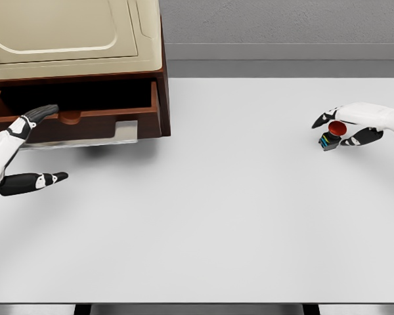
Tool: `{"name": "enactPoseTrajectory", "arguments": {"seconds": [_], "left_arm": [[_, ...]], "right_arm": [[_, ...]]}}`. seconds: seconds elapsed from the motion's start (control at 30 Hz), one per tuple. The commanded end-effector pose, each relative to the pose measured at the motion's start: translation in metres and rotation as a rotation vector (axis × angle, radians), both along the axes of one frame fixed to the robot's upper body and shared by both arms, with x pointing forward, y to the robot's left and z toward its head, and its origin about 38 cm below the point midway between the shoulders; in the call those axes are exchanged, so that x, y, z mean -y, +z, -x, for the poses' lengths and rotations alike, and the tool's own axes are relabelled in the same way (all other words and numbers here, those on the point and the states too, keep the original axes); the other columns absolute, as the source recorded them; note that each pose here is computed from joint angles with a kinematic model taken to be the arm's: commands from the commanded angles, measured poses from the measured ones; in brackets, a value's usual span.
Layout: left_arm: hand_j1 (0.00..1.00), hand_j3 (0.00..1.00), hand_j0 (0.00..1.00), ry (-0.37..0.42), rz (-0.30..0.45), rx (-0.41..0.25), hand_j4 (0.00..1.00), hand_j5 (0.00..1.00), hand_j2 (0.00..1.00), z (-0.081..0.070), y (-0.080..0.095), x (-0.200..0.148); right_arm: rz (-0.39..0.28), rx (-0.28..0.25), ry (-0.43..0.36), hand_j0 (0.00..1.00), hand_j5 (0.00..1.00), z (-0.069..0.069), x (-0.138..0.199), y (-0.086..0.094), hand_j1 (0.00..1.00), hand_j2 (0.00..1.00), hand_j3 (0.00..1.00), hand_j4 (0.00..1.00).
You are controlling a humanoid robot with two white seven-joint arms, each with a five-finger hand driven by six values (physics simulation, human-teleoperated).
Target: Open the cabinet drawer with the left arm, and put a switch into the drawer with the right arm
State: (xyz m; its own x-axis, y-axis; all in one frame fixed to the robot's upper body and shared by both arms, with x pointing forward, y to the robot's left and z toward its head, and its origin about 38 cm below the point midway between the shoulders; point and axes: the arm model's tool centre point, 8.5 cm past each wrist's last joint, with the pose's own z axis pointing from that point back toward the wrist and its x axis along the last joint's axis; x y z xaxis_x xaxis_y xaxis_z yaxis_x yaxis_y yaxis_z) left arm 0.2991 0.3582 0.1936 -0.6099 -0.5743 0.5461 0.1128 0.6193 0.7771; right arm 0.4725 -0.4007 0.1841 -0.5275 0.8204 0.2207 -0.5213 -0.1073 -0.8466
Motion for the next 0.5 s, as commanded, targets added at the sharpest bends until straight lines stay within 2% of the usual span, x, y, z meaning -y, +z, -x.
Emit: {"name": "enactPoseTrajectory", "arguments": {"seconds": [0.0, 0.17, 0.47], "left_arm": [[1.00, 1.00, 1.00, 0.000, 0.013, 0.001, 1.00, 1.00, 1.00, 0.0001, -0.0001, 0.0005], [1.00, 1.00, 1.00, 0.000, 0.013, 0.001, 1.00, 1.00, 1.00, 0.0001, -0.0001, 0.0005], [1.00, 1.00, 1.00, 0.001, 0.013, 0.001, 1.00, 1.00, 1.00, 0.0002, 0.0001, 0.0000]], "right_arm": [[-0.006, 0.001, -0.005, 0.68, 0.68, -0.0001, 0.0009, 0.0007, 0.68, 0.68, 0.68, 0.68], [-0.005, 0.001, -0.001, 0.63, 0.63, -0.0002, -0.0008, 0.0004, 0.63, 0.63, 0.63, 0.63], [-0.006, 0.004, 0.009, 0.42, 0.42, -0.0010, -0.0040, 0.0022, 0.42, 0.42, 0.42, 0.42]]}}
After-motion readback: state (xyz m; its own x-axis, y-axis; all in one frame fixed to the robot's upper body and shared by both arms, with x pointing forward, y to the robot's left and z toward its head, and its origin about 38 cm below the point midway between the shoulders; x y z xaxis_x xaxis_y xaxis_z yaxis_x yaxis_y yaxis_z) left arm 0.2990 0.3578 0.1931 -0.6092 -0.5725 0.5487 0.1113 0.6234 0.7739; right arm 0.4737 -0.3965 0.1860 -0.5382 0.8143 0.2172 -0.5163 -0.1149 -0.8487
